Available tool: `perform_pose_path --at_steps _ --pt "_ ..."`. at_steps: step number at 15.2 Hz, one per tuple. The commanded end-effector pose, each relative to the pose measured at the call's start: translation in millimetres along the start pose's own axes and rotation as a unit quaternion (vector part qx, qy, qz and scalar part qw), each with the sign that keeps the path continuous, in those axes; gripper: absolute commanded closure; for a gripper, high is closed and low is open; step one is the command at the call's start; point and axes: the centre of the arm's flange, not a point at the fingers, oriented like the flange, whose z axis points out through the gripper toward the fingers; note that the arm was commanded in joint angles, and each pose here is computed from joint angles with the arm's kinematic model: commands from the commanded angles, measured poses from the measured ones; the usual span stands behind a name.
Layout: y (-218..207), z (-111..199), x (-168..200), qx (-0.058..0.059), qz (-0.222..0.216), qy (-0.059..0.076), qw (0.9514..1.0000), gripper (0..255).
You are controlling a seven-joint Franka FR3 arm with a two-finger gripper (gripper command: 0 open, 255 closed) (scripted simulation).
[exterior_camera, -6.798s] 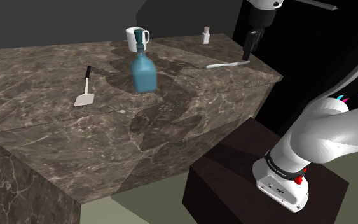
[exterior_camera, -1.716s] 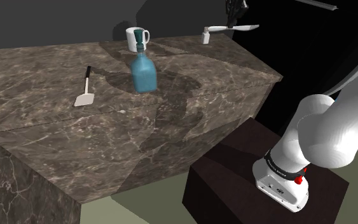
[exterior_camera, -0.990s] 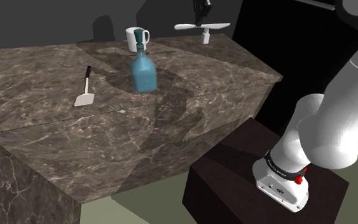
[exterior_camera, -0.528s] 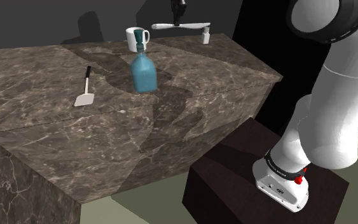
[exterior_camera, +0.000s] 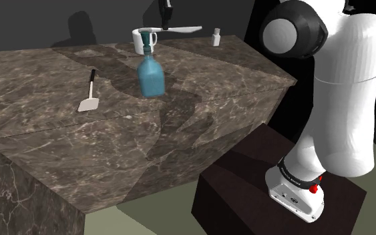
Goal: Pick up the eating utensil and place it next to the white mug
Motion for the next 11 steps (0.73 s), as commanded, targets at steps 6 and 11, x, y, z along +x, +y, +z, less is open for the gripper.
perform_pose_path --at_steps 6,11 --pt "0.2 36.4 -0.7 0.000 0.000 0.000 1.0000 255" --pt "0.1 62.8 -2.1 0.000 0.000 0.000 1.0000 255"
